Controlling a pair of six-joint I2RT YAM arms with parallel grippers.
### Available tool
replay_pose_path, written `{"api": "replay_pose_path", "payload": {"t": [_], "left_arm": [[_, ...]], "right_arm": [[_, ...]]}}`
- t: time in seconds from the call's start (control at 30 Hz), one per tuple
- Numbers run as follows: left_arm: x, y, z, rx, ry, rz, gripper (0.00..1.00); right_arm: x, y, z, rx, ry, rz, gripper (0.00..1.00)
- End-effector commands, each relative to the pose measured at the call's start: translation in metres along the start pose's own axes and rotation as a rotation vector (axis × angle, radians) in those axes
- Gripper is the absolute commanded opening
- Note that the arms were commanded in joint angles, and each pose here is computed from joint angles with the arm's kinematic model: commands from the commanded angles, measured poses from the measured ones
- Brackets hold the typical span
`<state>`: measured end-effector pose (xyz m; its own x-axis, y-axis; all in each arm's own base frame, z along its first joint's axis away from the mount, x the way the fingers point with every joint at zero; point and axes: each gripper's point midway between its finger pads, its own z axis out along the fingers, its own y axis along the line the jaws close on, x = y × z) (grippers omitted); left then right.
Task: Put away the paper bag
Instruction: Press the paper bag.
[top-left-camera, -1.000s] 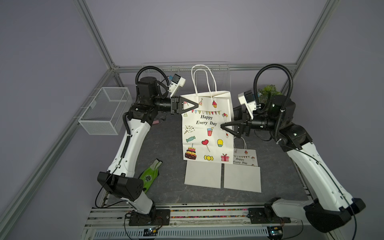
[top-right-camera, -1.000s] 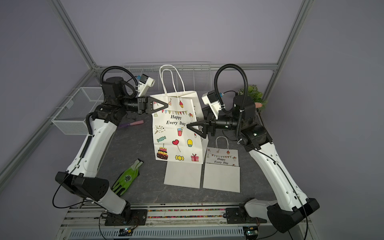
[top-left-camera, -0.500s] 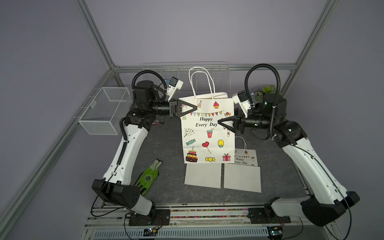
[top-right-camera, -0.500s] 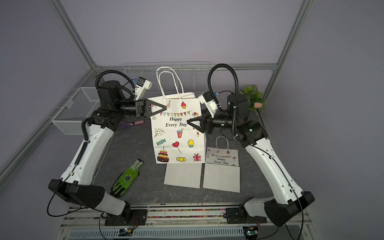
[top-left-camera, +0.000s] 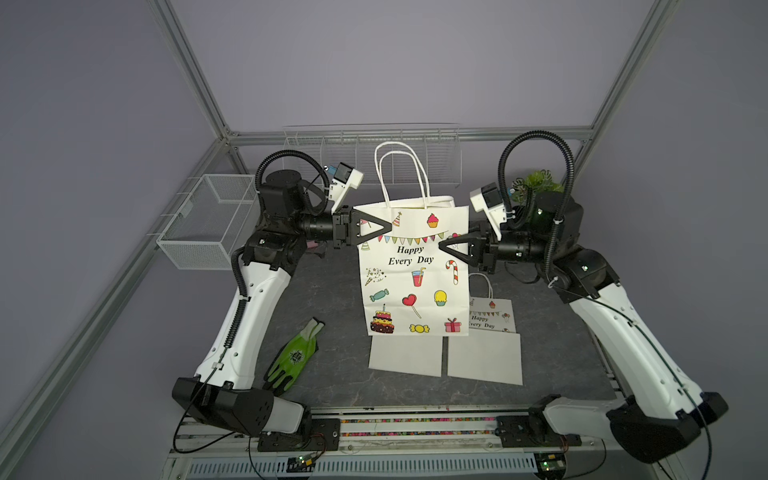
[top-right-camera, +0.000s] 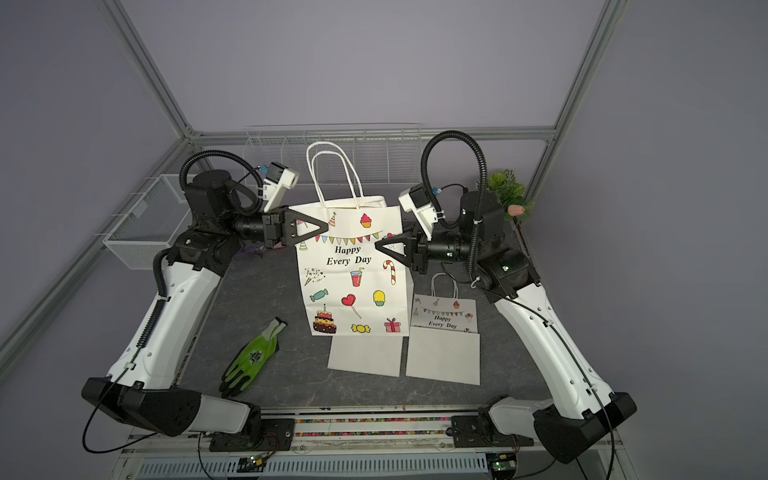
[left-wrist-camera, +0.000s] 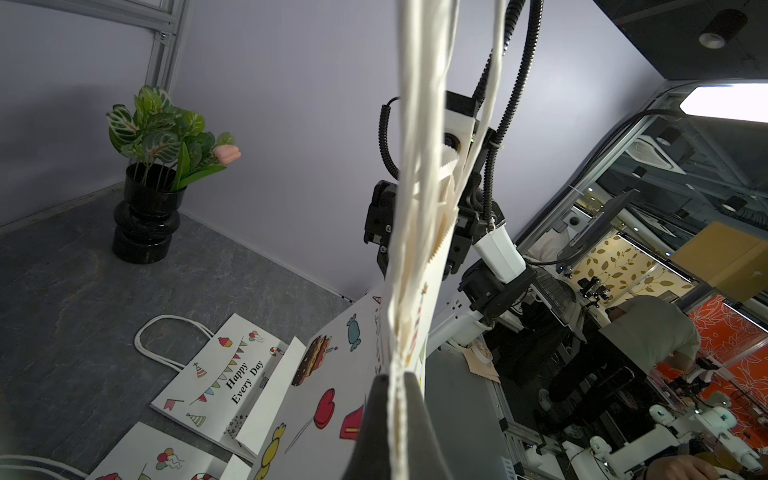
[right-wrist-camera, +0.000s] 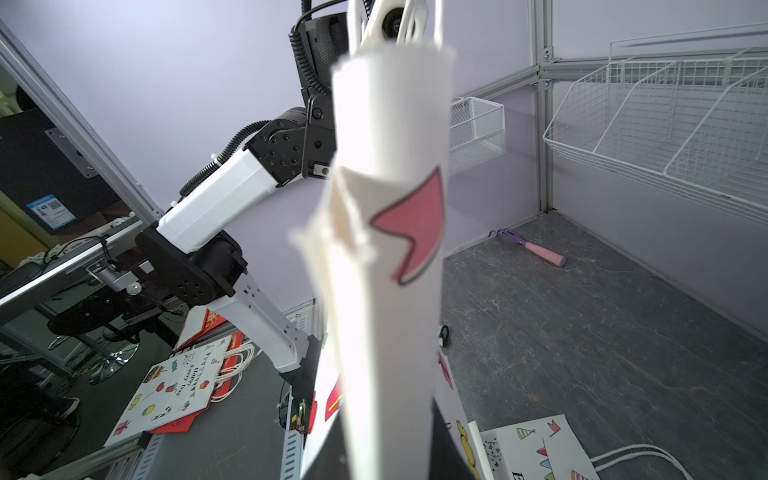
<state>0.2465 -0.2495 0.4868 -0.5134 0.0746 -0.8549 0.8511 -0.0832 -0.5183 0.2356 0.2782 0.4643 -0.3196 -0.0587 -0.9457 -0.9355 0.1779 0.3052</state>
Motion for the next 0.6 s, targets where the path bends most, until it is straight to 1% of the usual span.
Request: {"api": "replay_pose_path", "payload": {"t": [0.0, 0.03, 0.07, 0.1, 0.13, 0.17, 0.23, 0.27, 0.3, 0.43, 0.57], "left_arm": [[0.006, -0.014, 0.001, 0.048, 0.021, 0.024, 0.03], [0.006, -0.016, 0.001, 0.053, 0.023, 0.028, 0.03], [0.006, -0.017, 0.001, 0.055, 0.024, 0.03, 0.03], [0.006, -0.017, 0.002, 0.056, 0.025, 0.027, 0.03], [0.006, -0.018, 0.002, 0.058, 0.025, 0.031, 0.03], [0.006, -0.019, 0.001, 0.061, 0.026, 0.03, 0.03], [0.006, -0.021, 0.001, 0.068, 0.029, 0.031, 0.02], [0.007, -0.023, 0.001, 0.071, 0.03, 0.034, 0.01], [0.007, -0.024, 0.001, 0.072, 0.031, 0.036, 0.0], [0.012, -0.033, 0.001, 0.086, 0.037, 0.045, 0.0], [0.019, -0.036, 0.001, 0.093, 0.041, 0.048, 0.0]], "right_arm": [[-0.01, 0.004, -0.003, -0.007, -0.041, -0.039, 0.16], [-0.01, 0.004, -0.003, -0.009, -0.039, -0.037, 0.17], [-0.011, 0.004, -0.003, -0.013, -0.041, -0.039, 0.24], [-0.01, 0.006, -0.003, -0.02, -0.04, -0.039, 0.38], [-0.011, 0.007, -0.003, -0.026, -0.041, -0.043, 0.59], [-0.01, 0.009, -0.004, -0.028, -0.041, -0.048, 0.76], [-0.01, 0.009, -0.008, -0.021, -0.045, -0.058, 0.9], [-0.01, 0.009, -0.01, -0.014, -0.048, -0.061, 0.95], [-0.01, 0.008, -0.012, -0.009, -0.052, -0.065, 0.99], [-0.01, 0.001, -0.028, 0.03, -0.074, -0.064, 0.93], [-0.017, -0.001, -0.047, 0.019, -0.132, -0.056, 0.98]]}}
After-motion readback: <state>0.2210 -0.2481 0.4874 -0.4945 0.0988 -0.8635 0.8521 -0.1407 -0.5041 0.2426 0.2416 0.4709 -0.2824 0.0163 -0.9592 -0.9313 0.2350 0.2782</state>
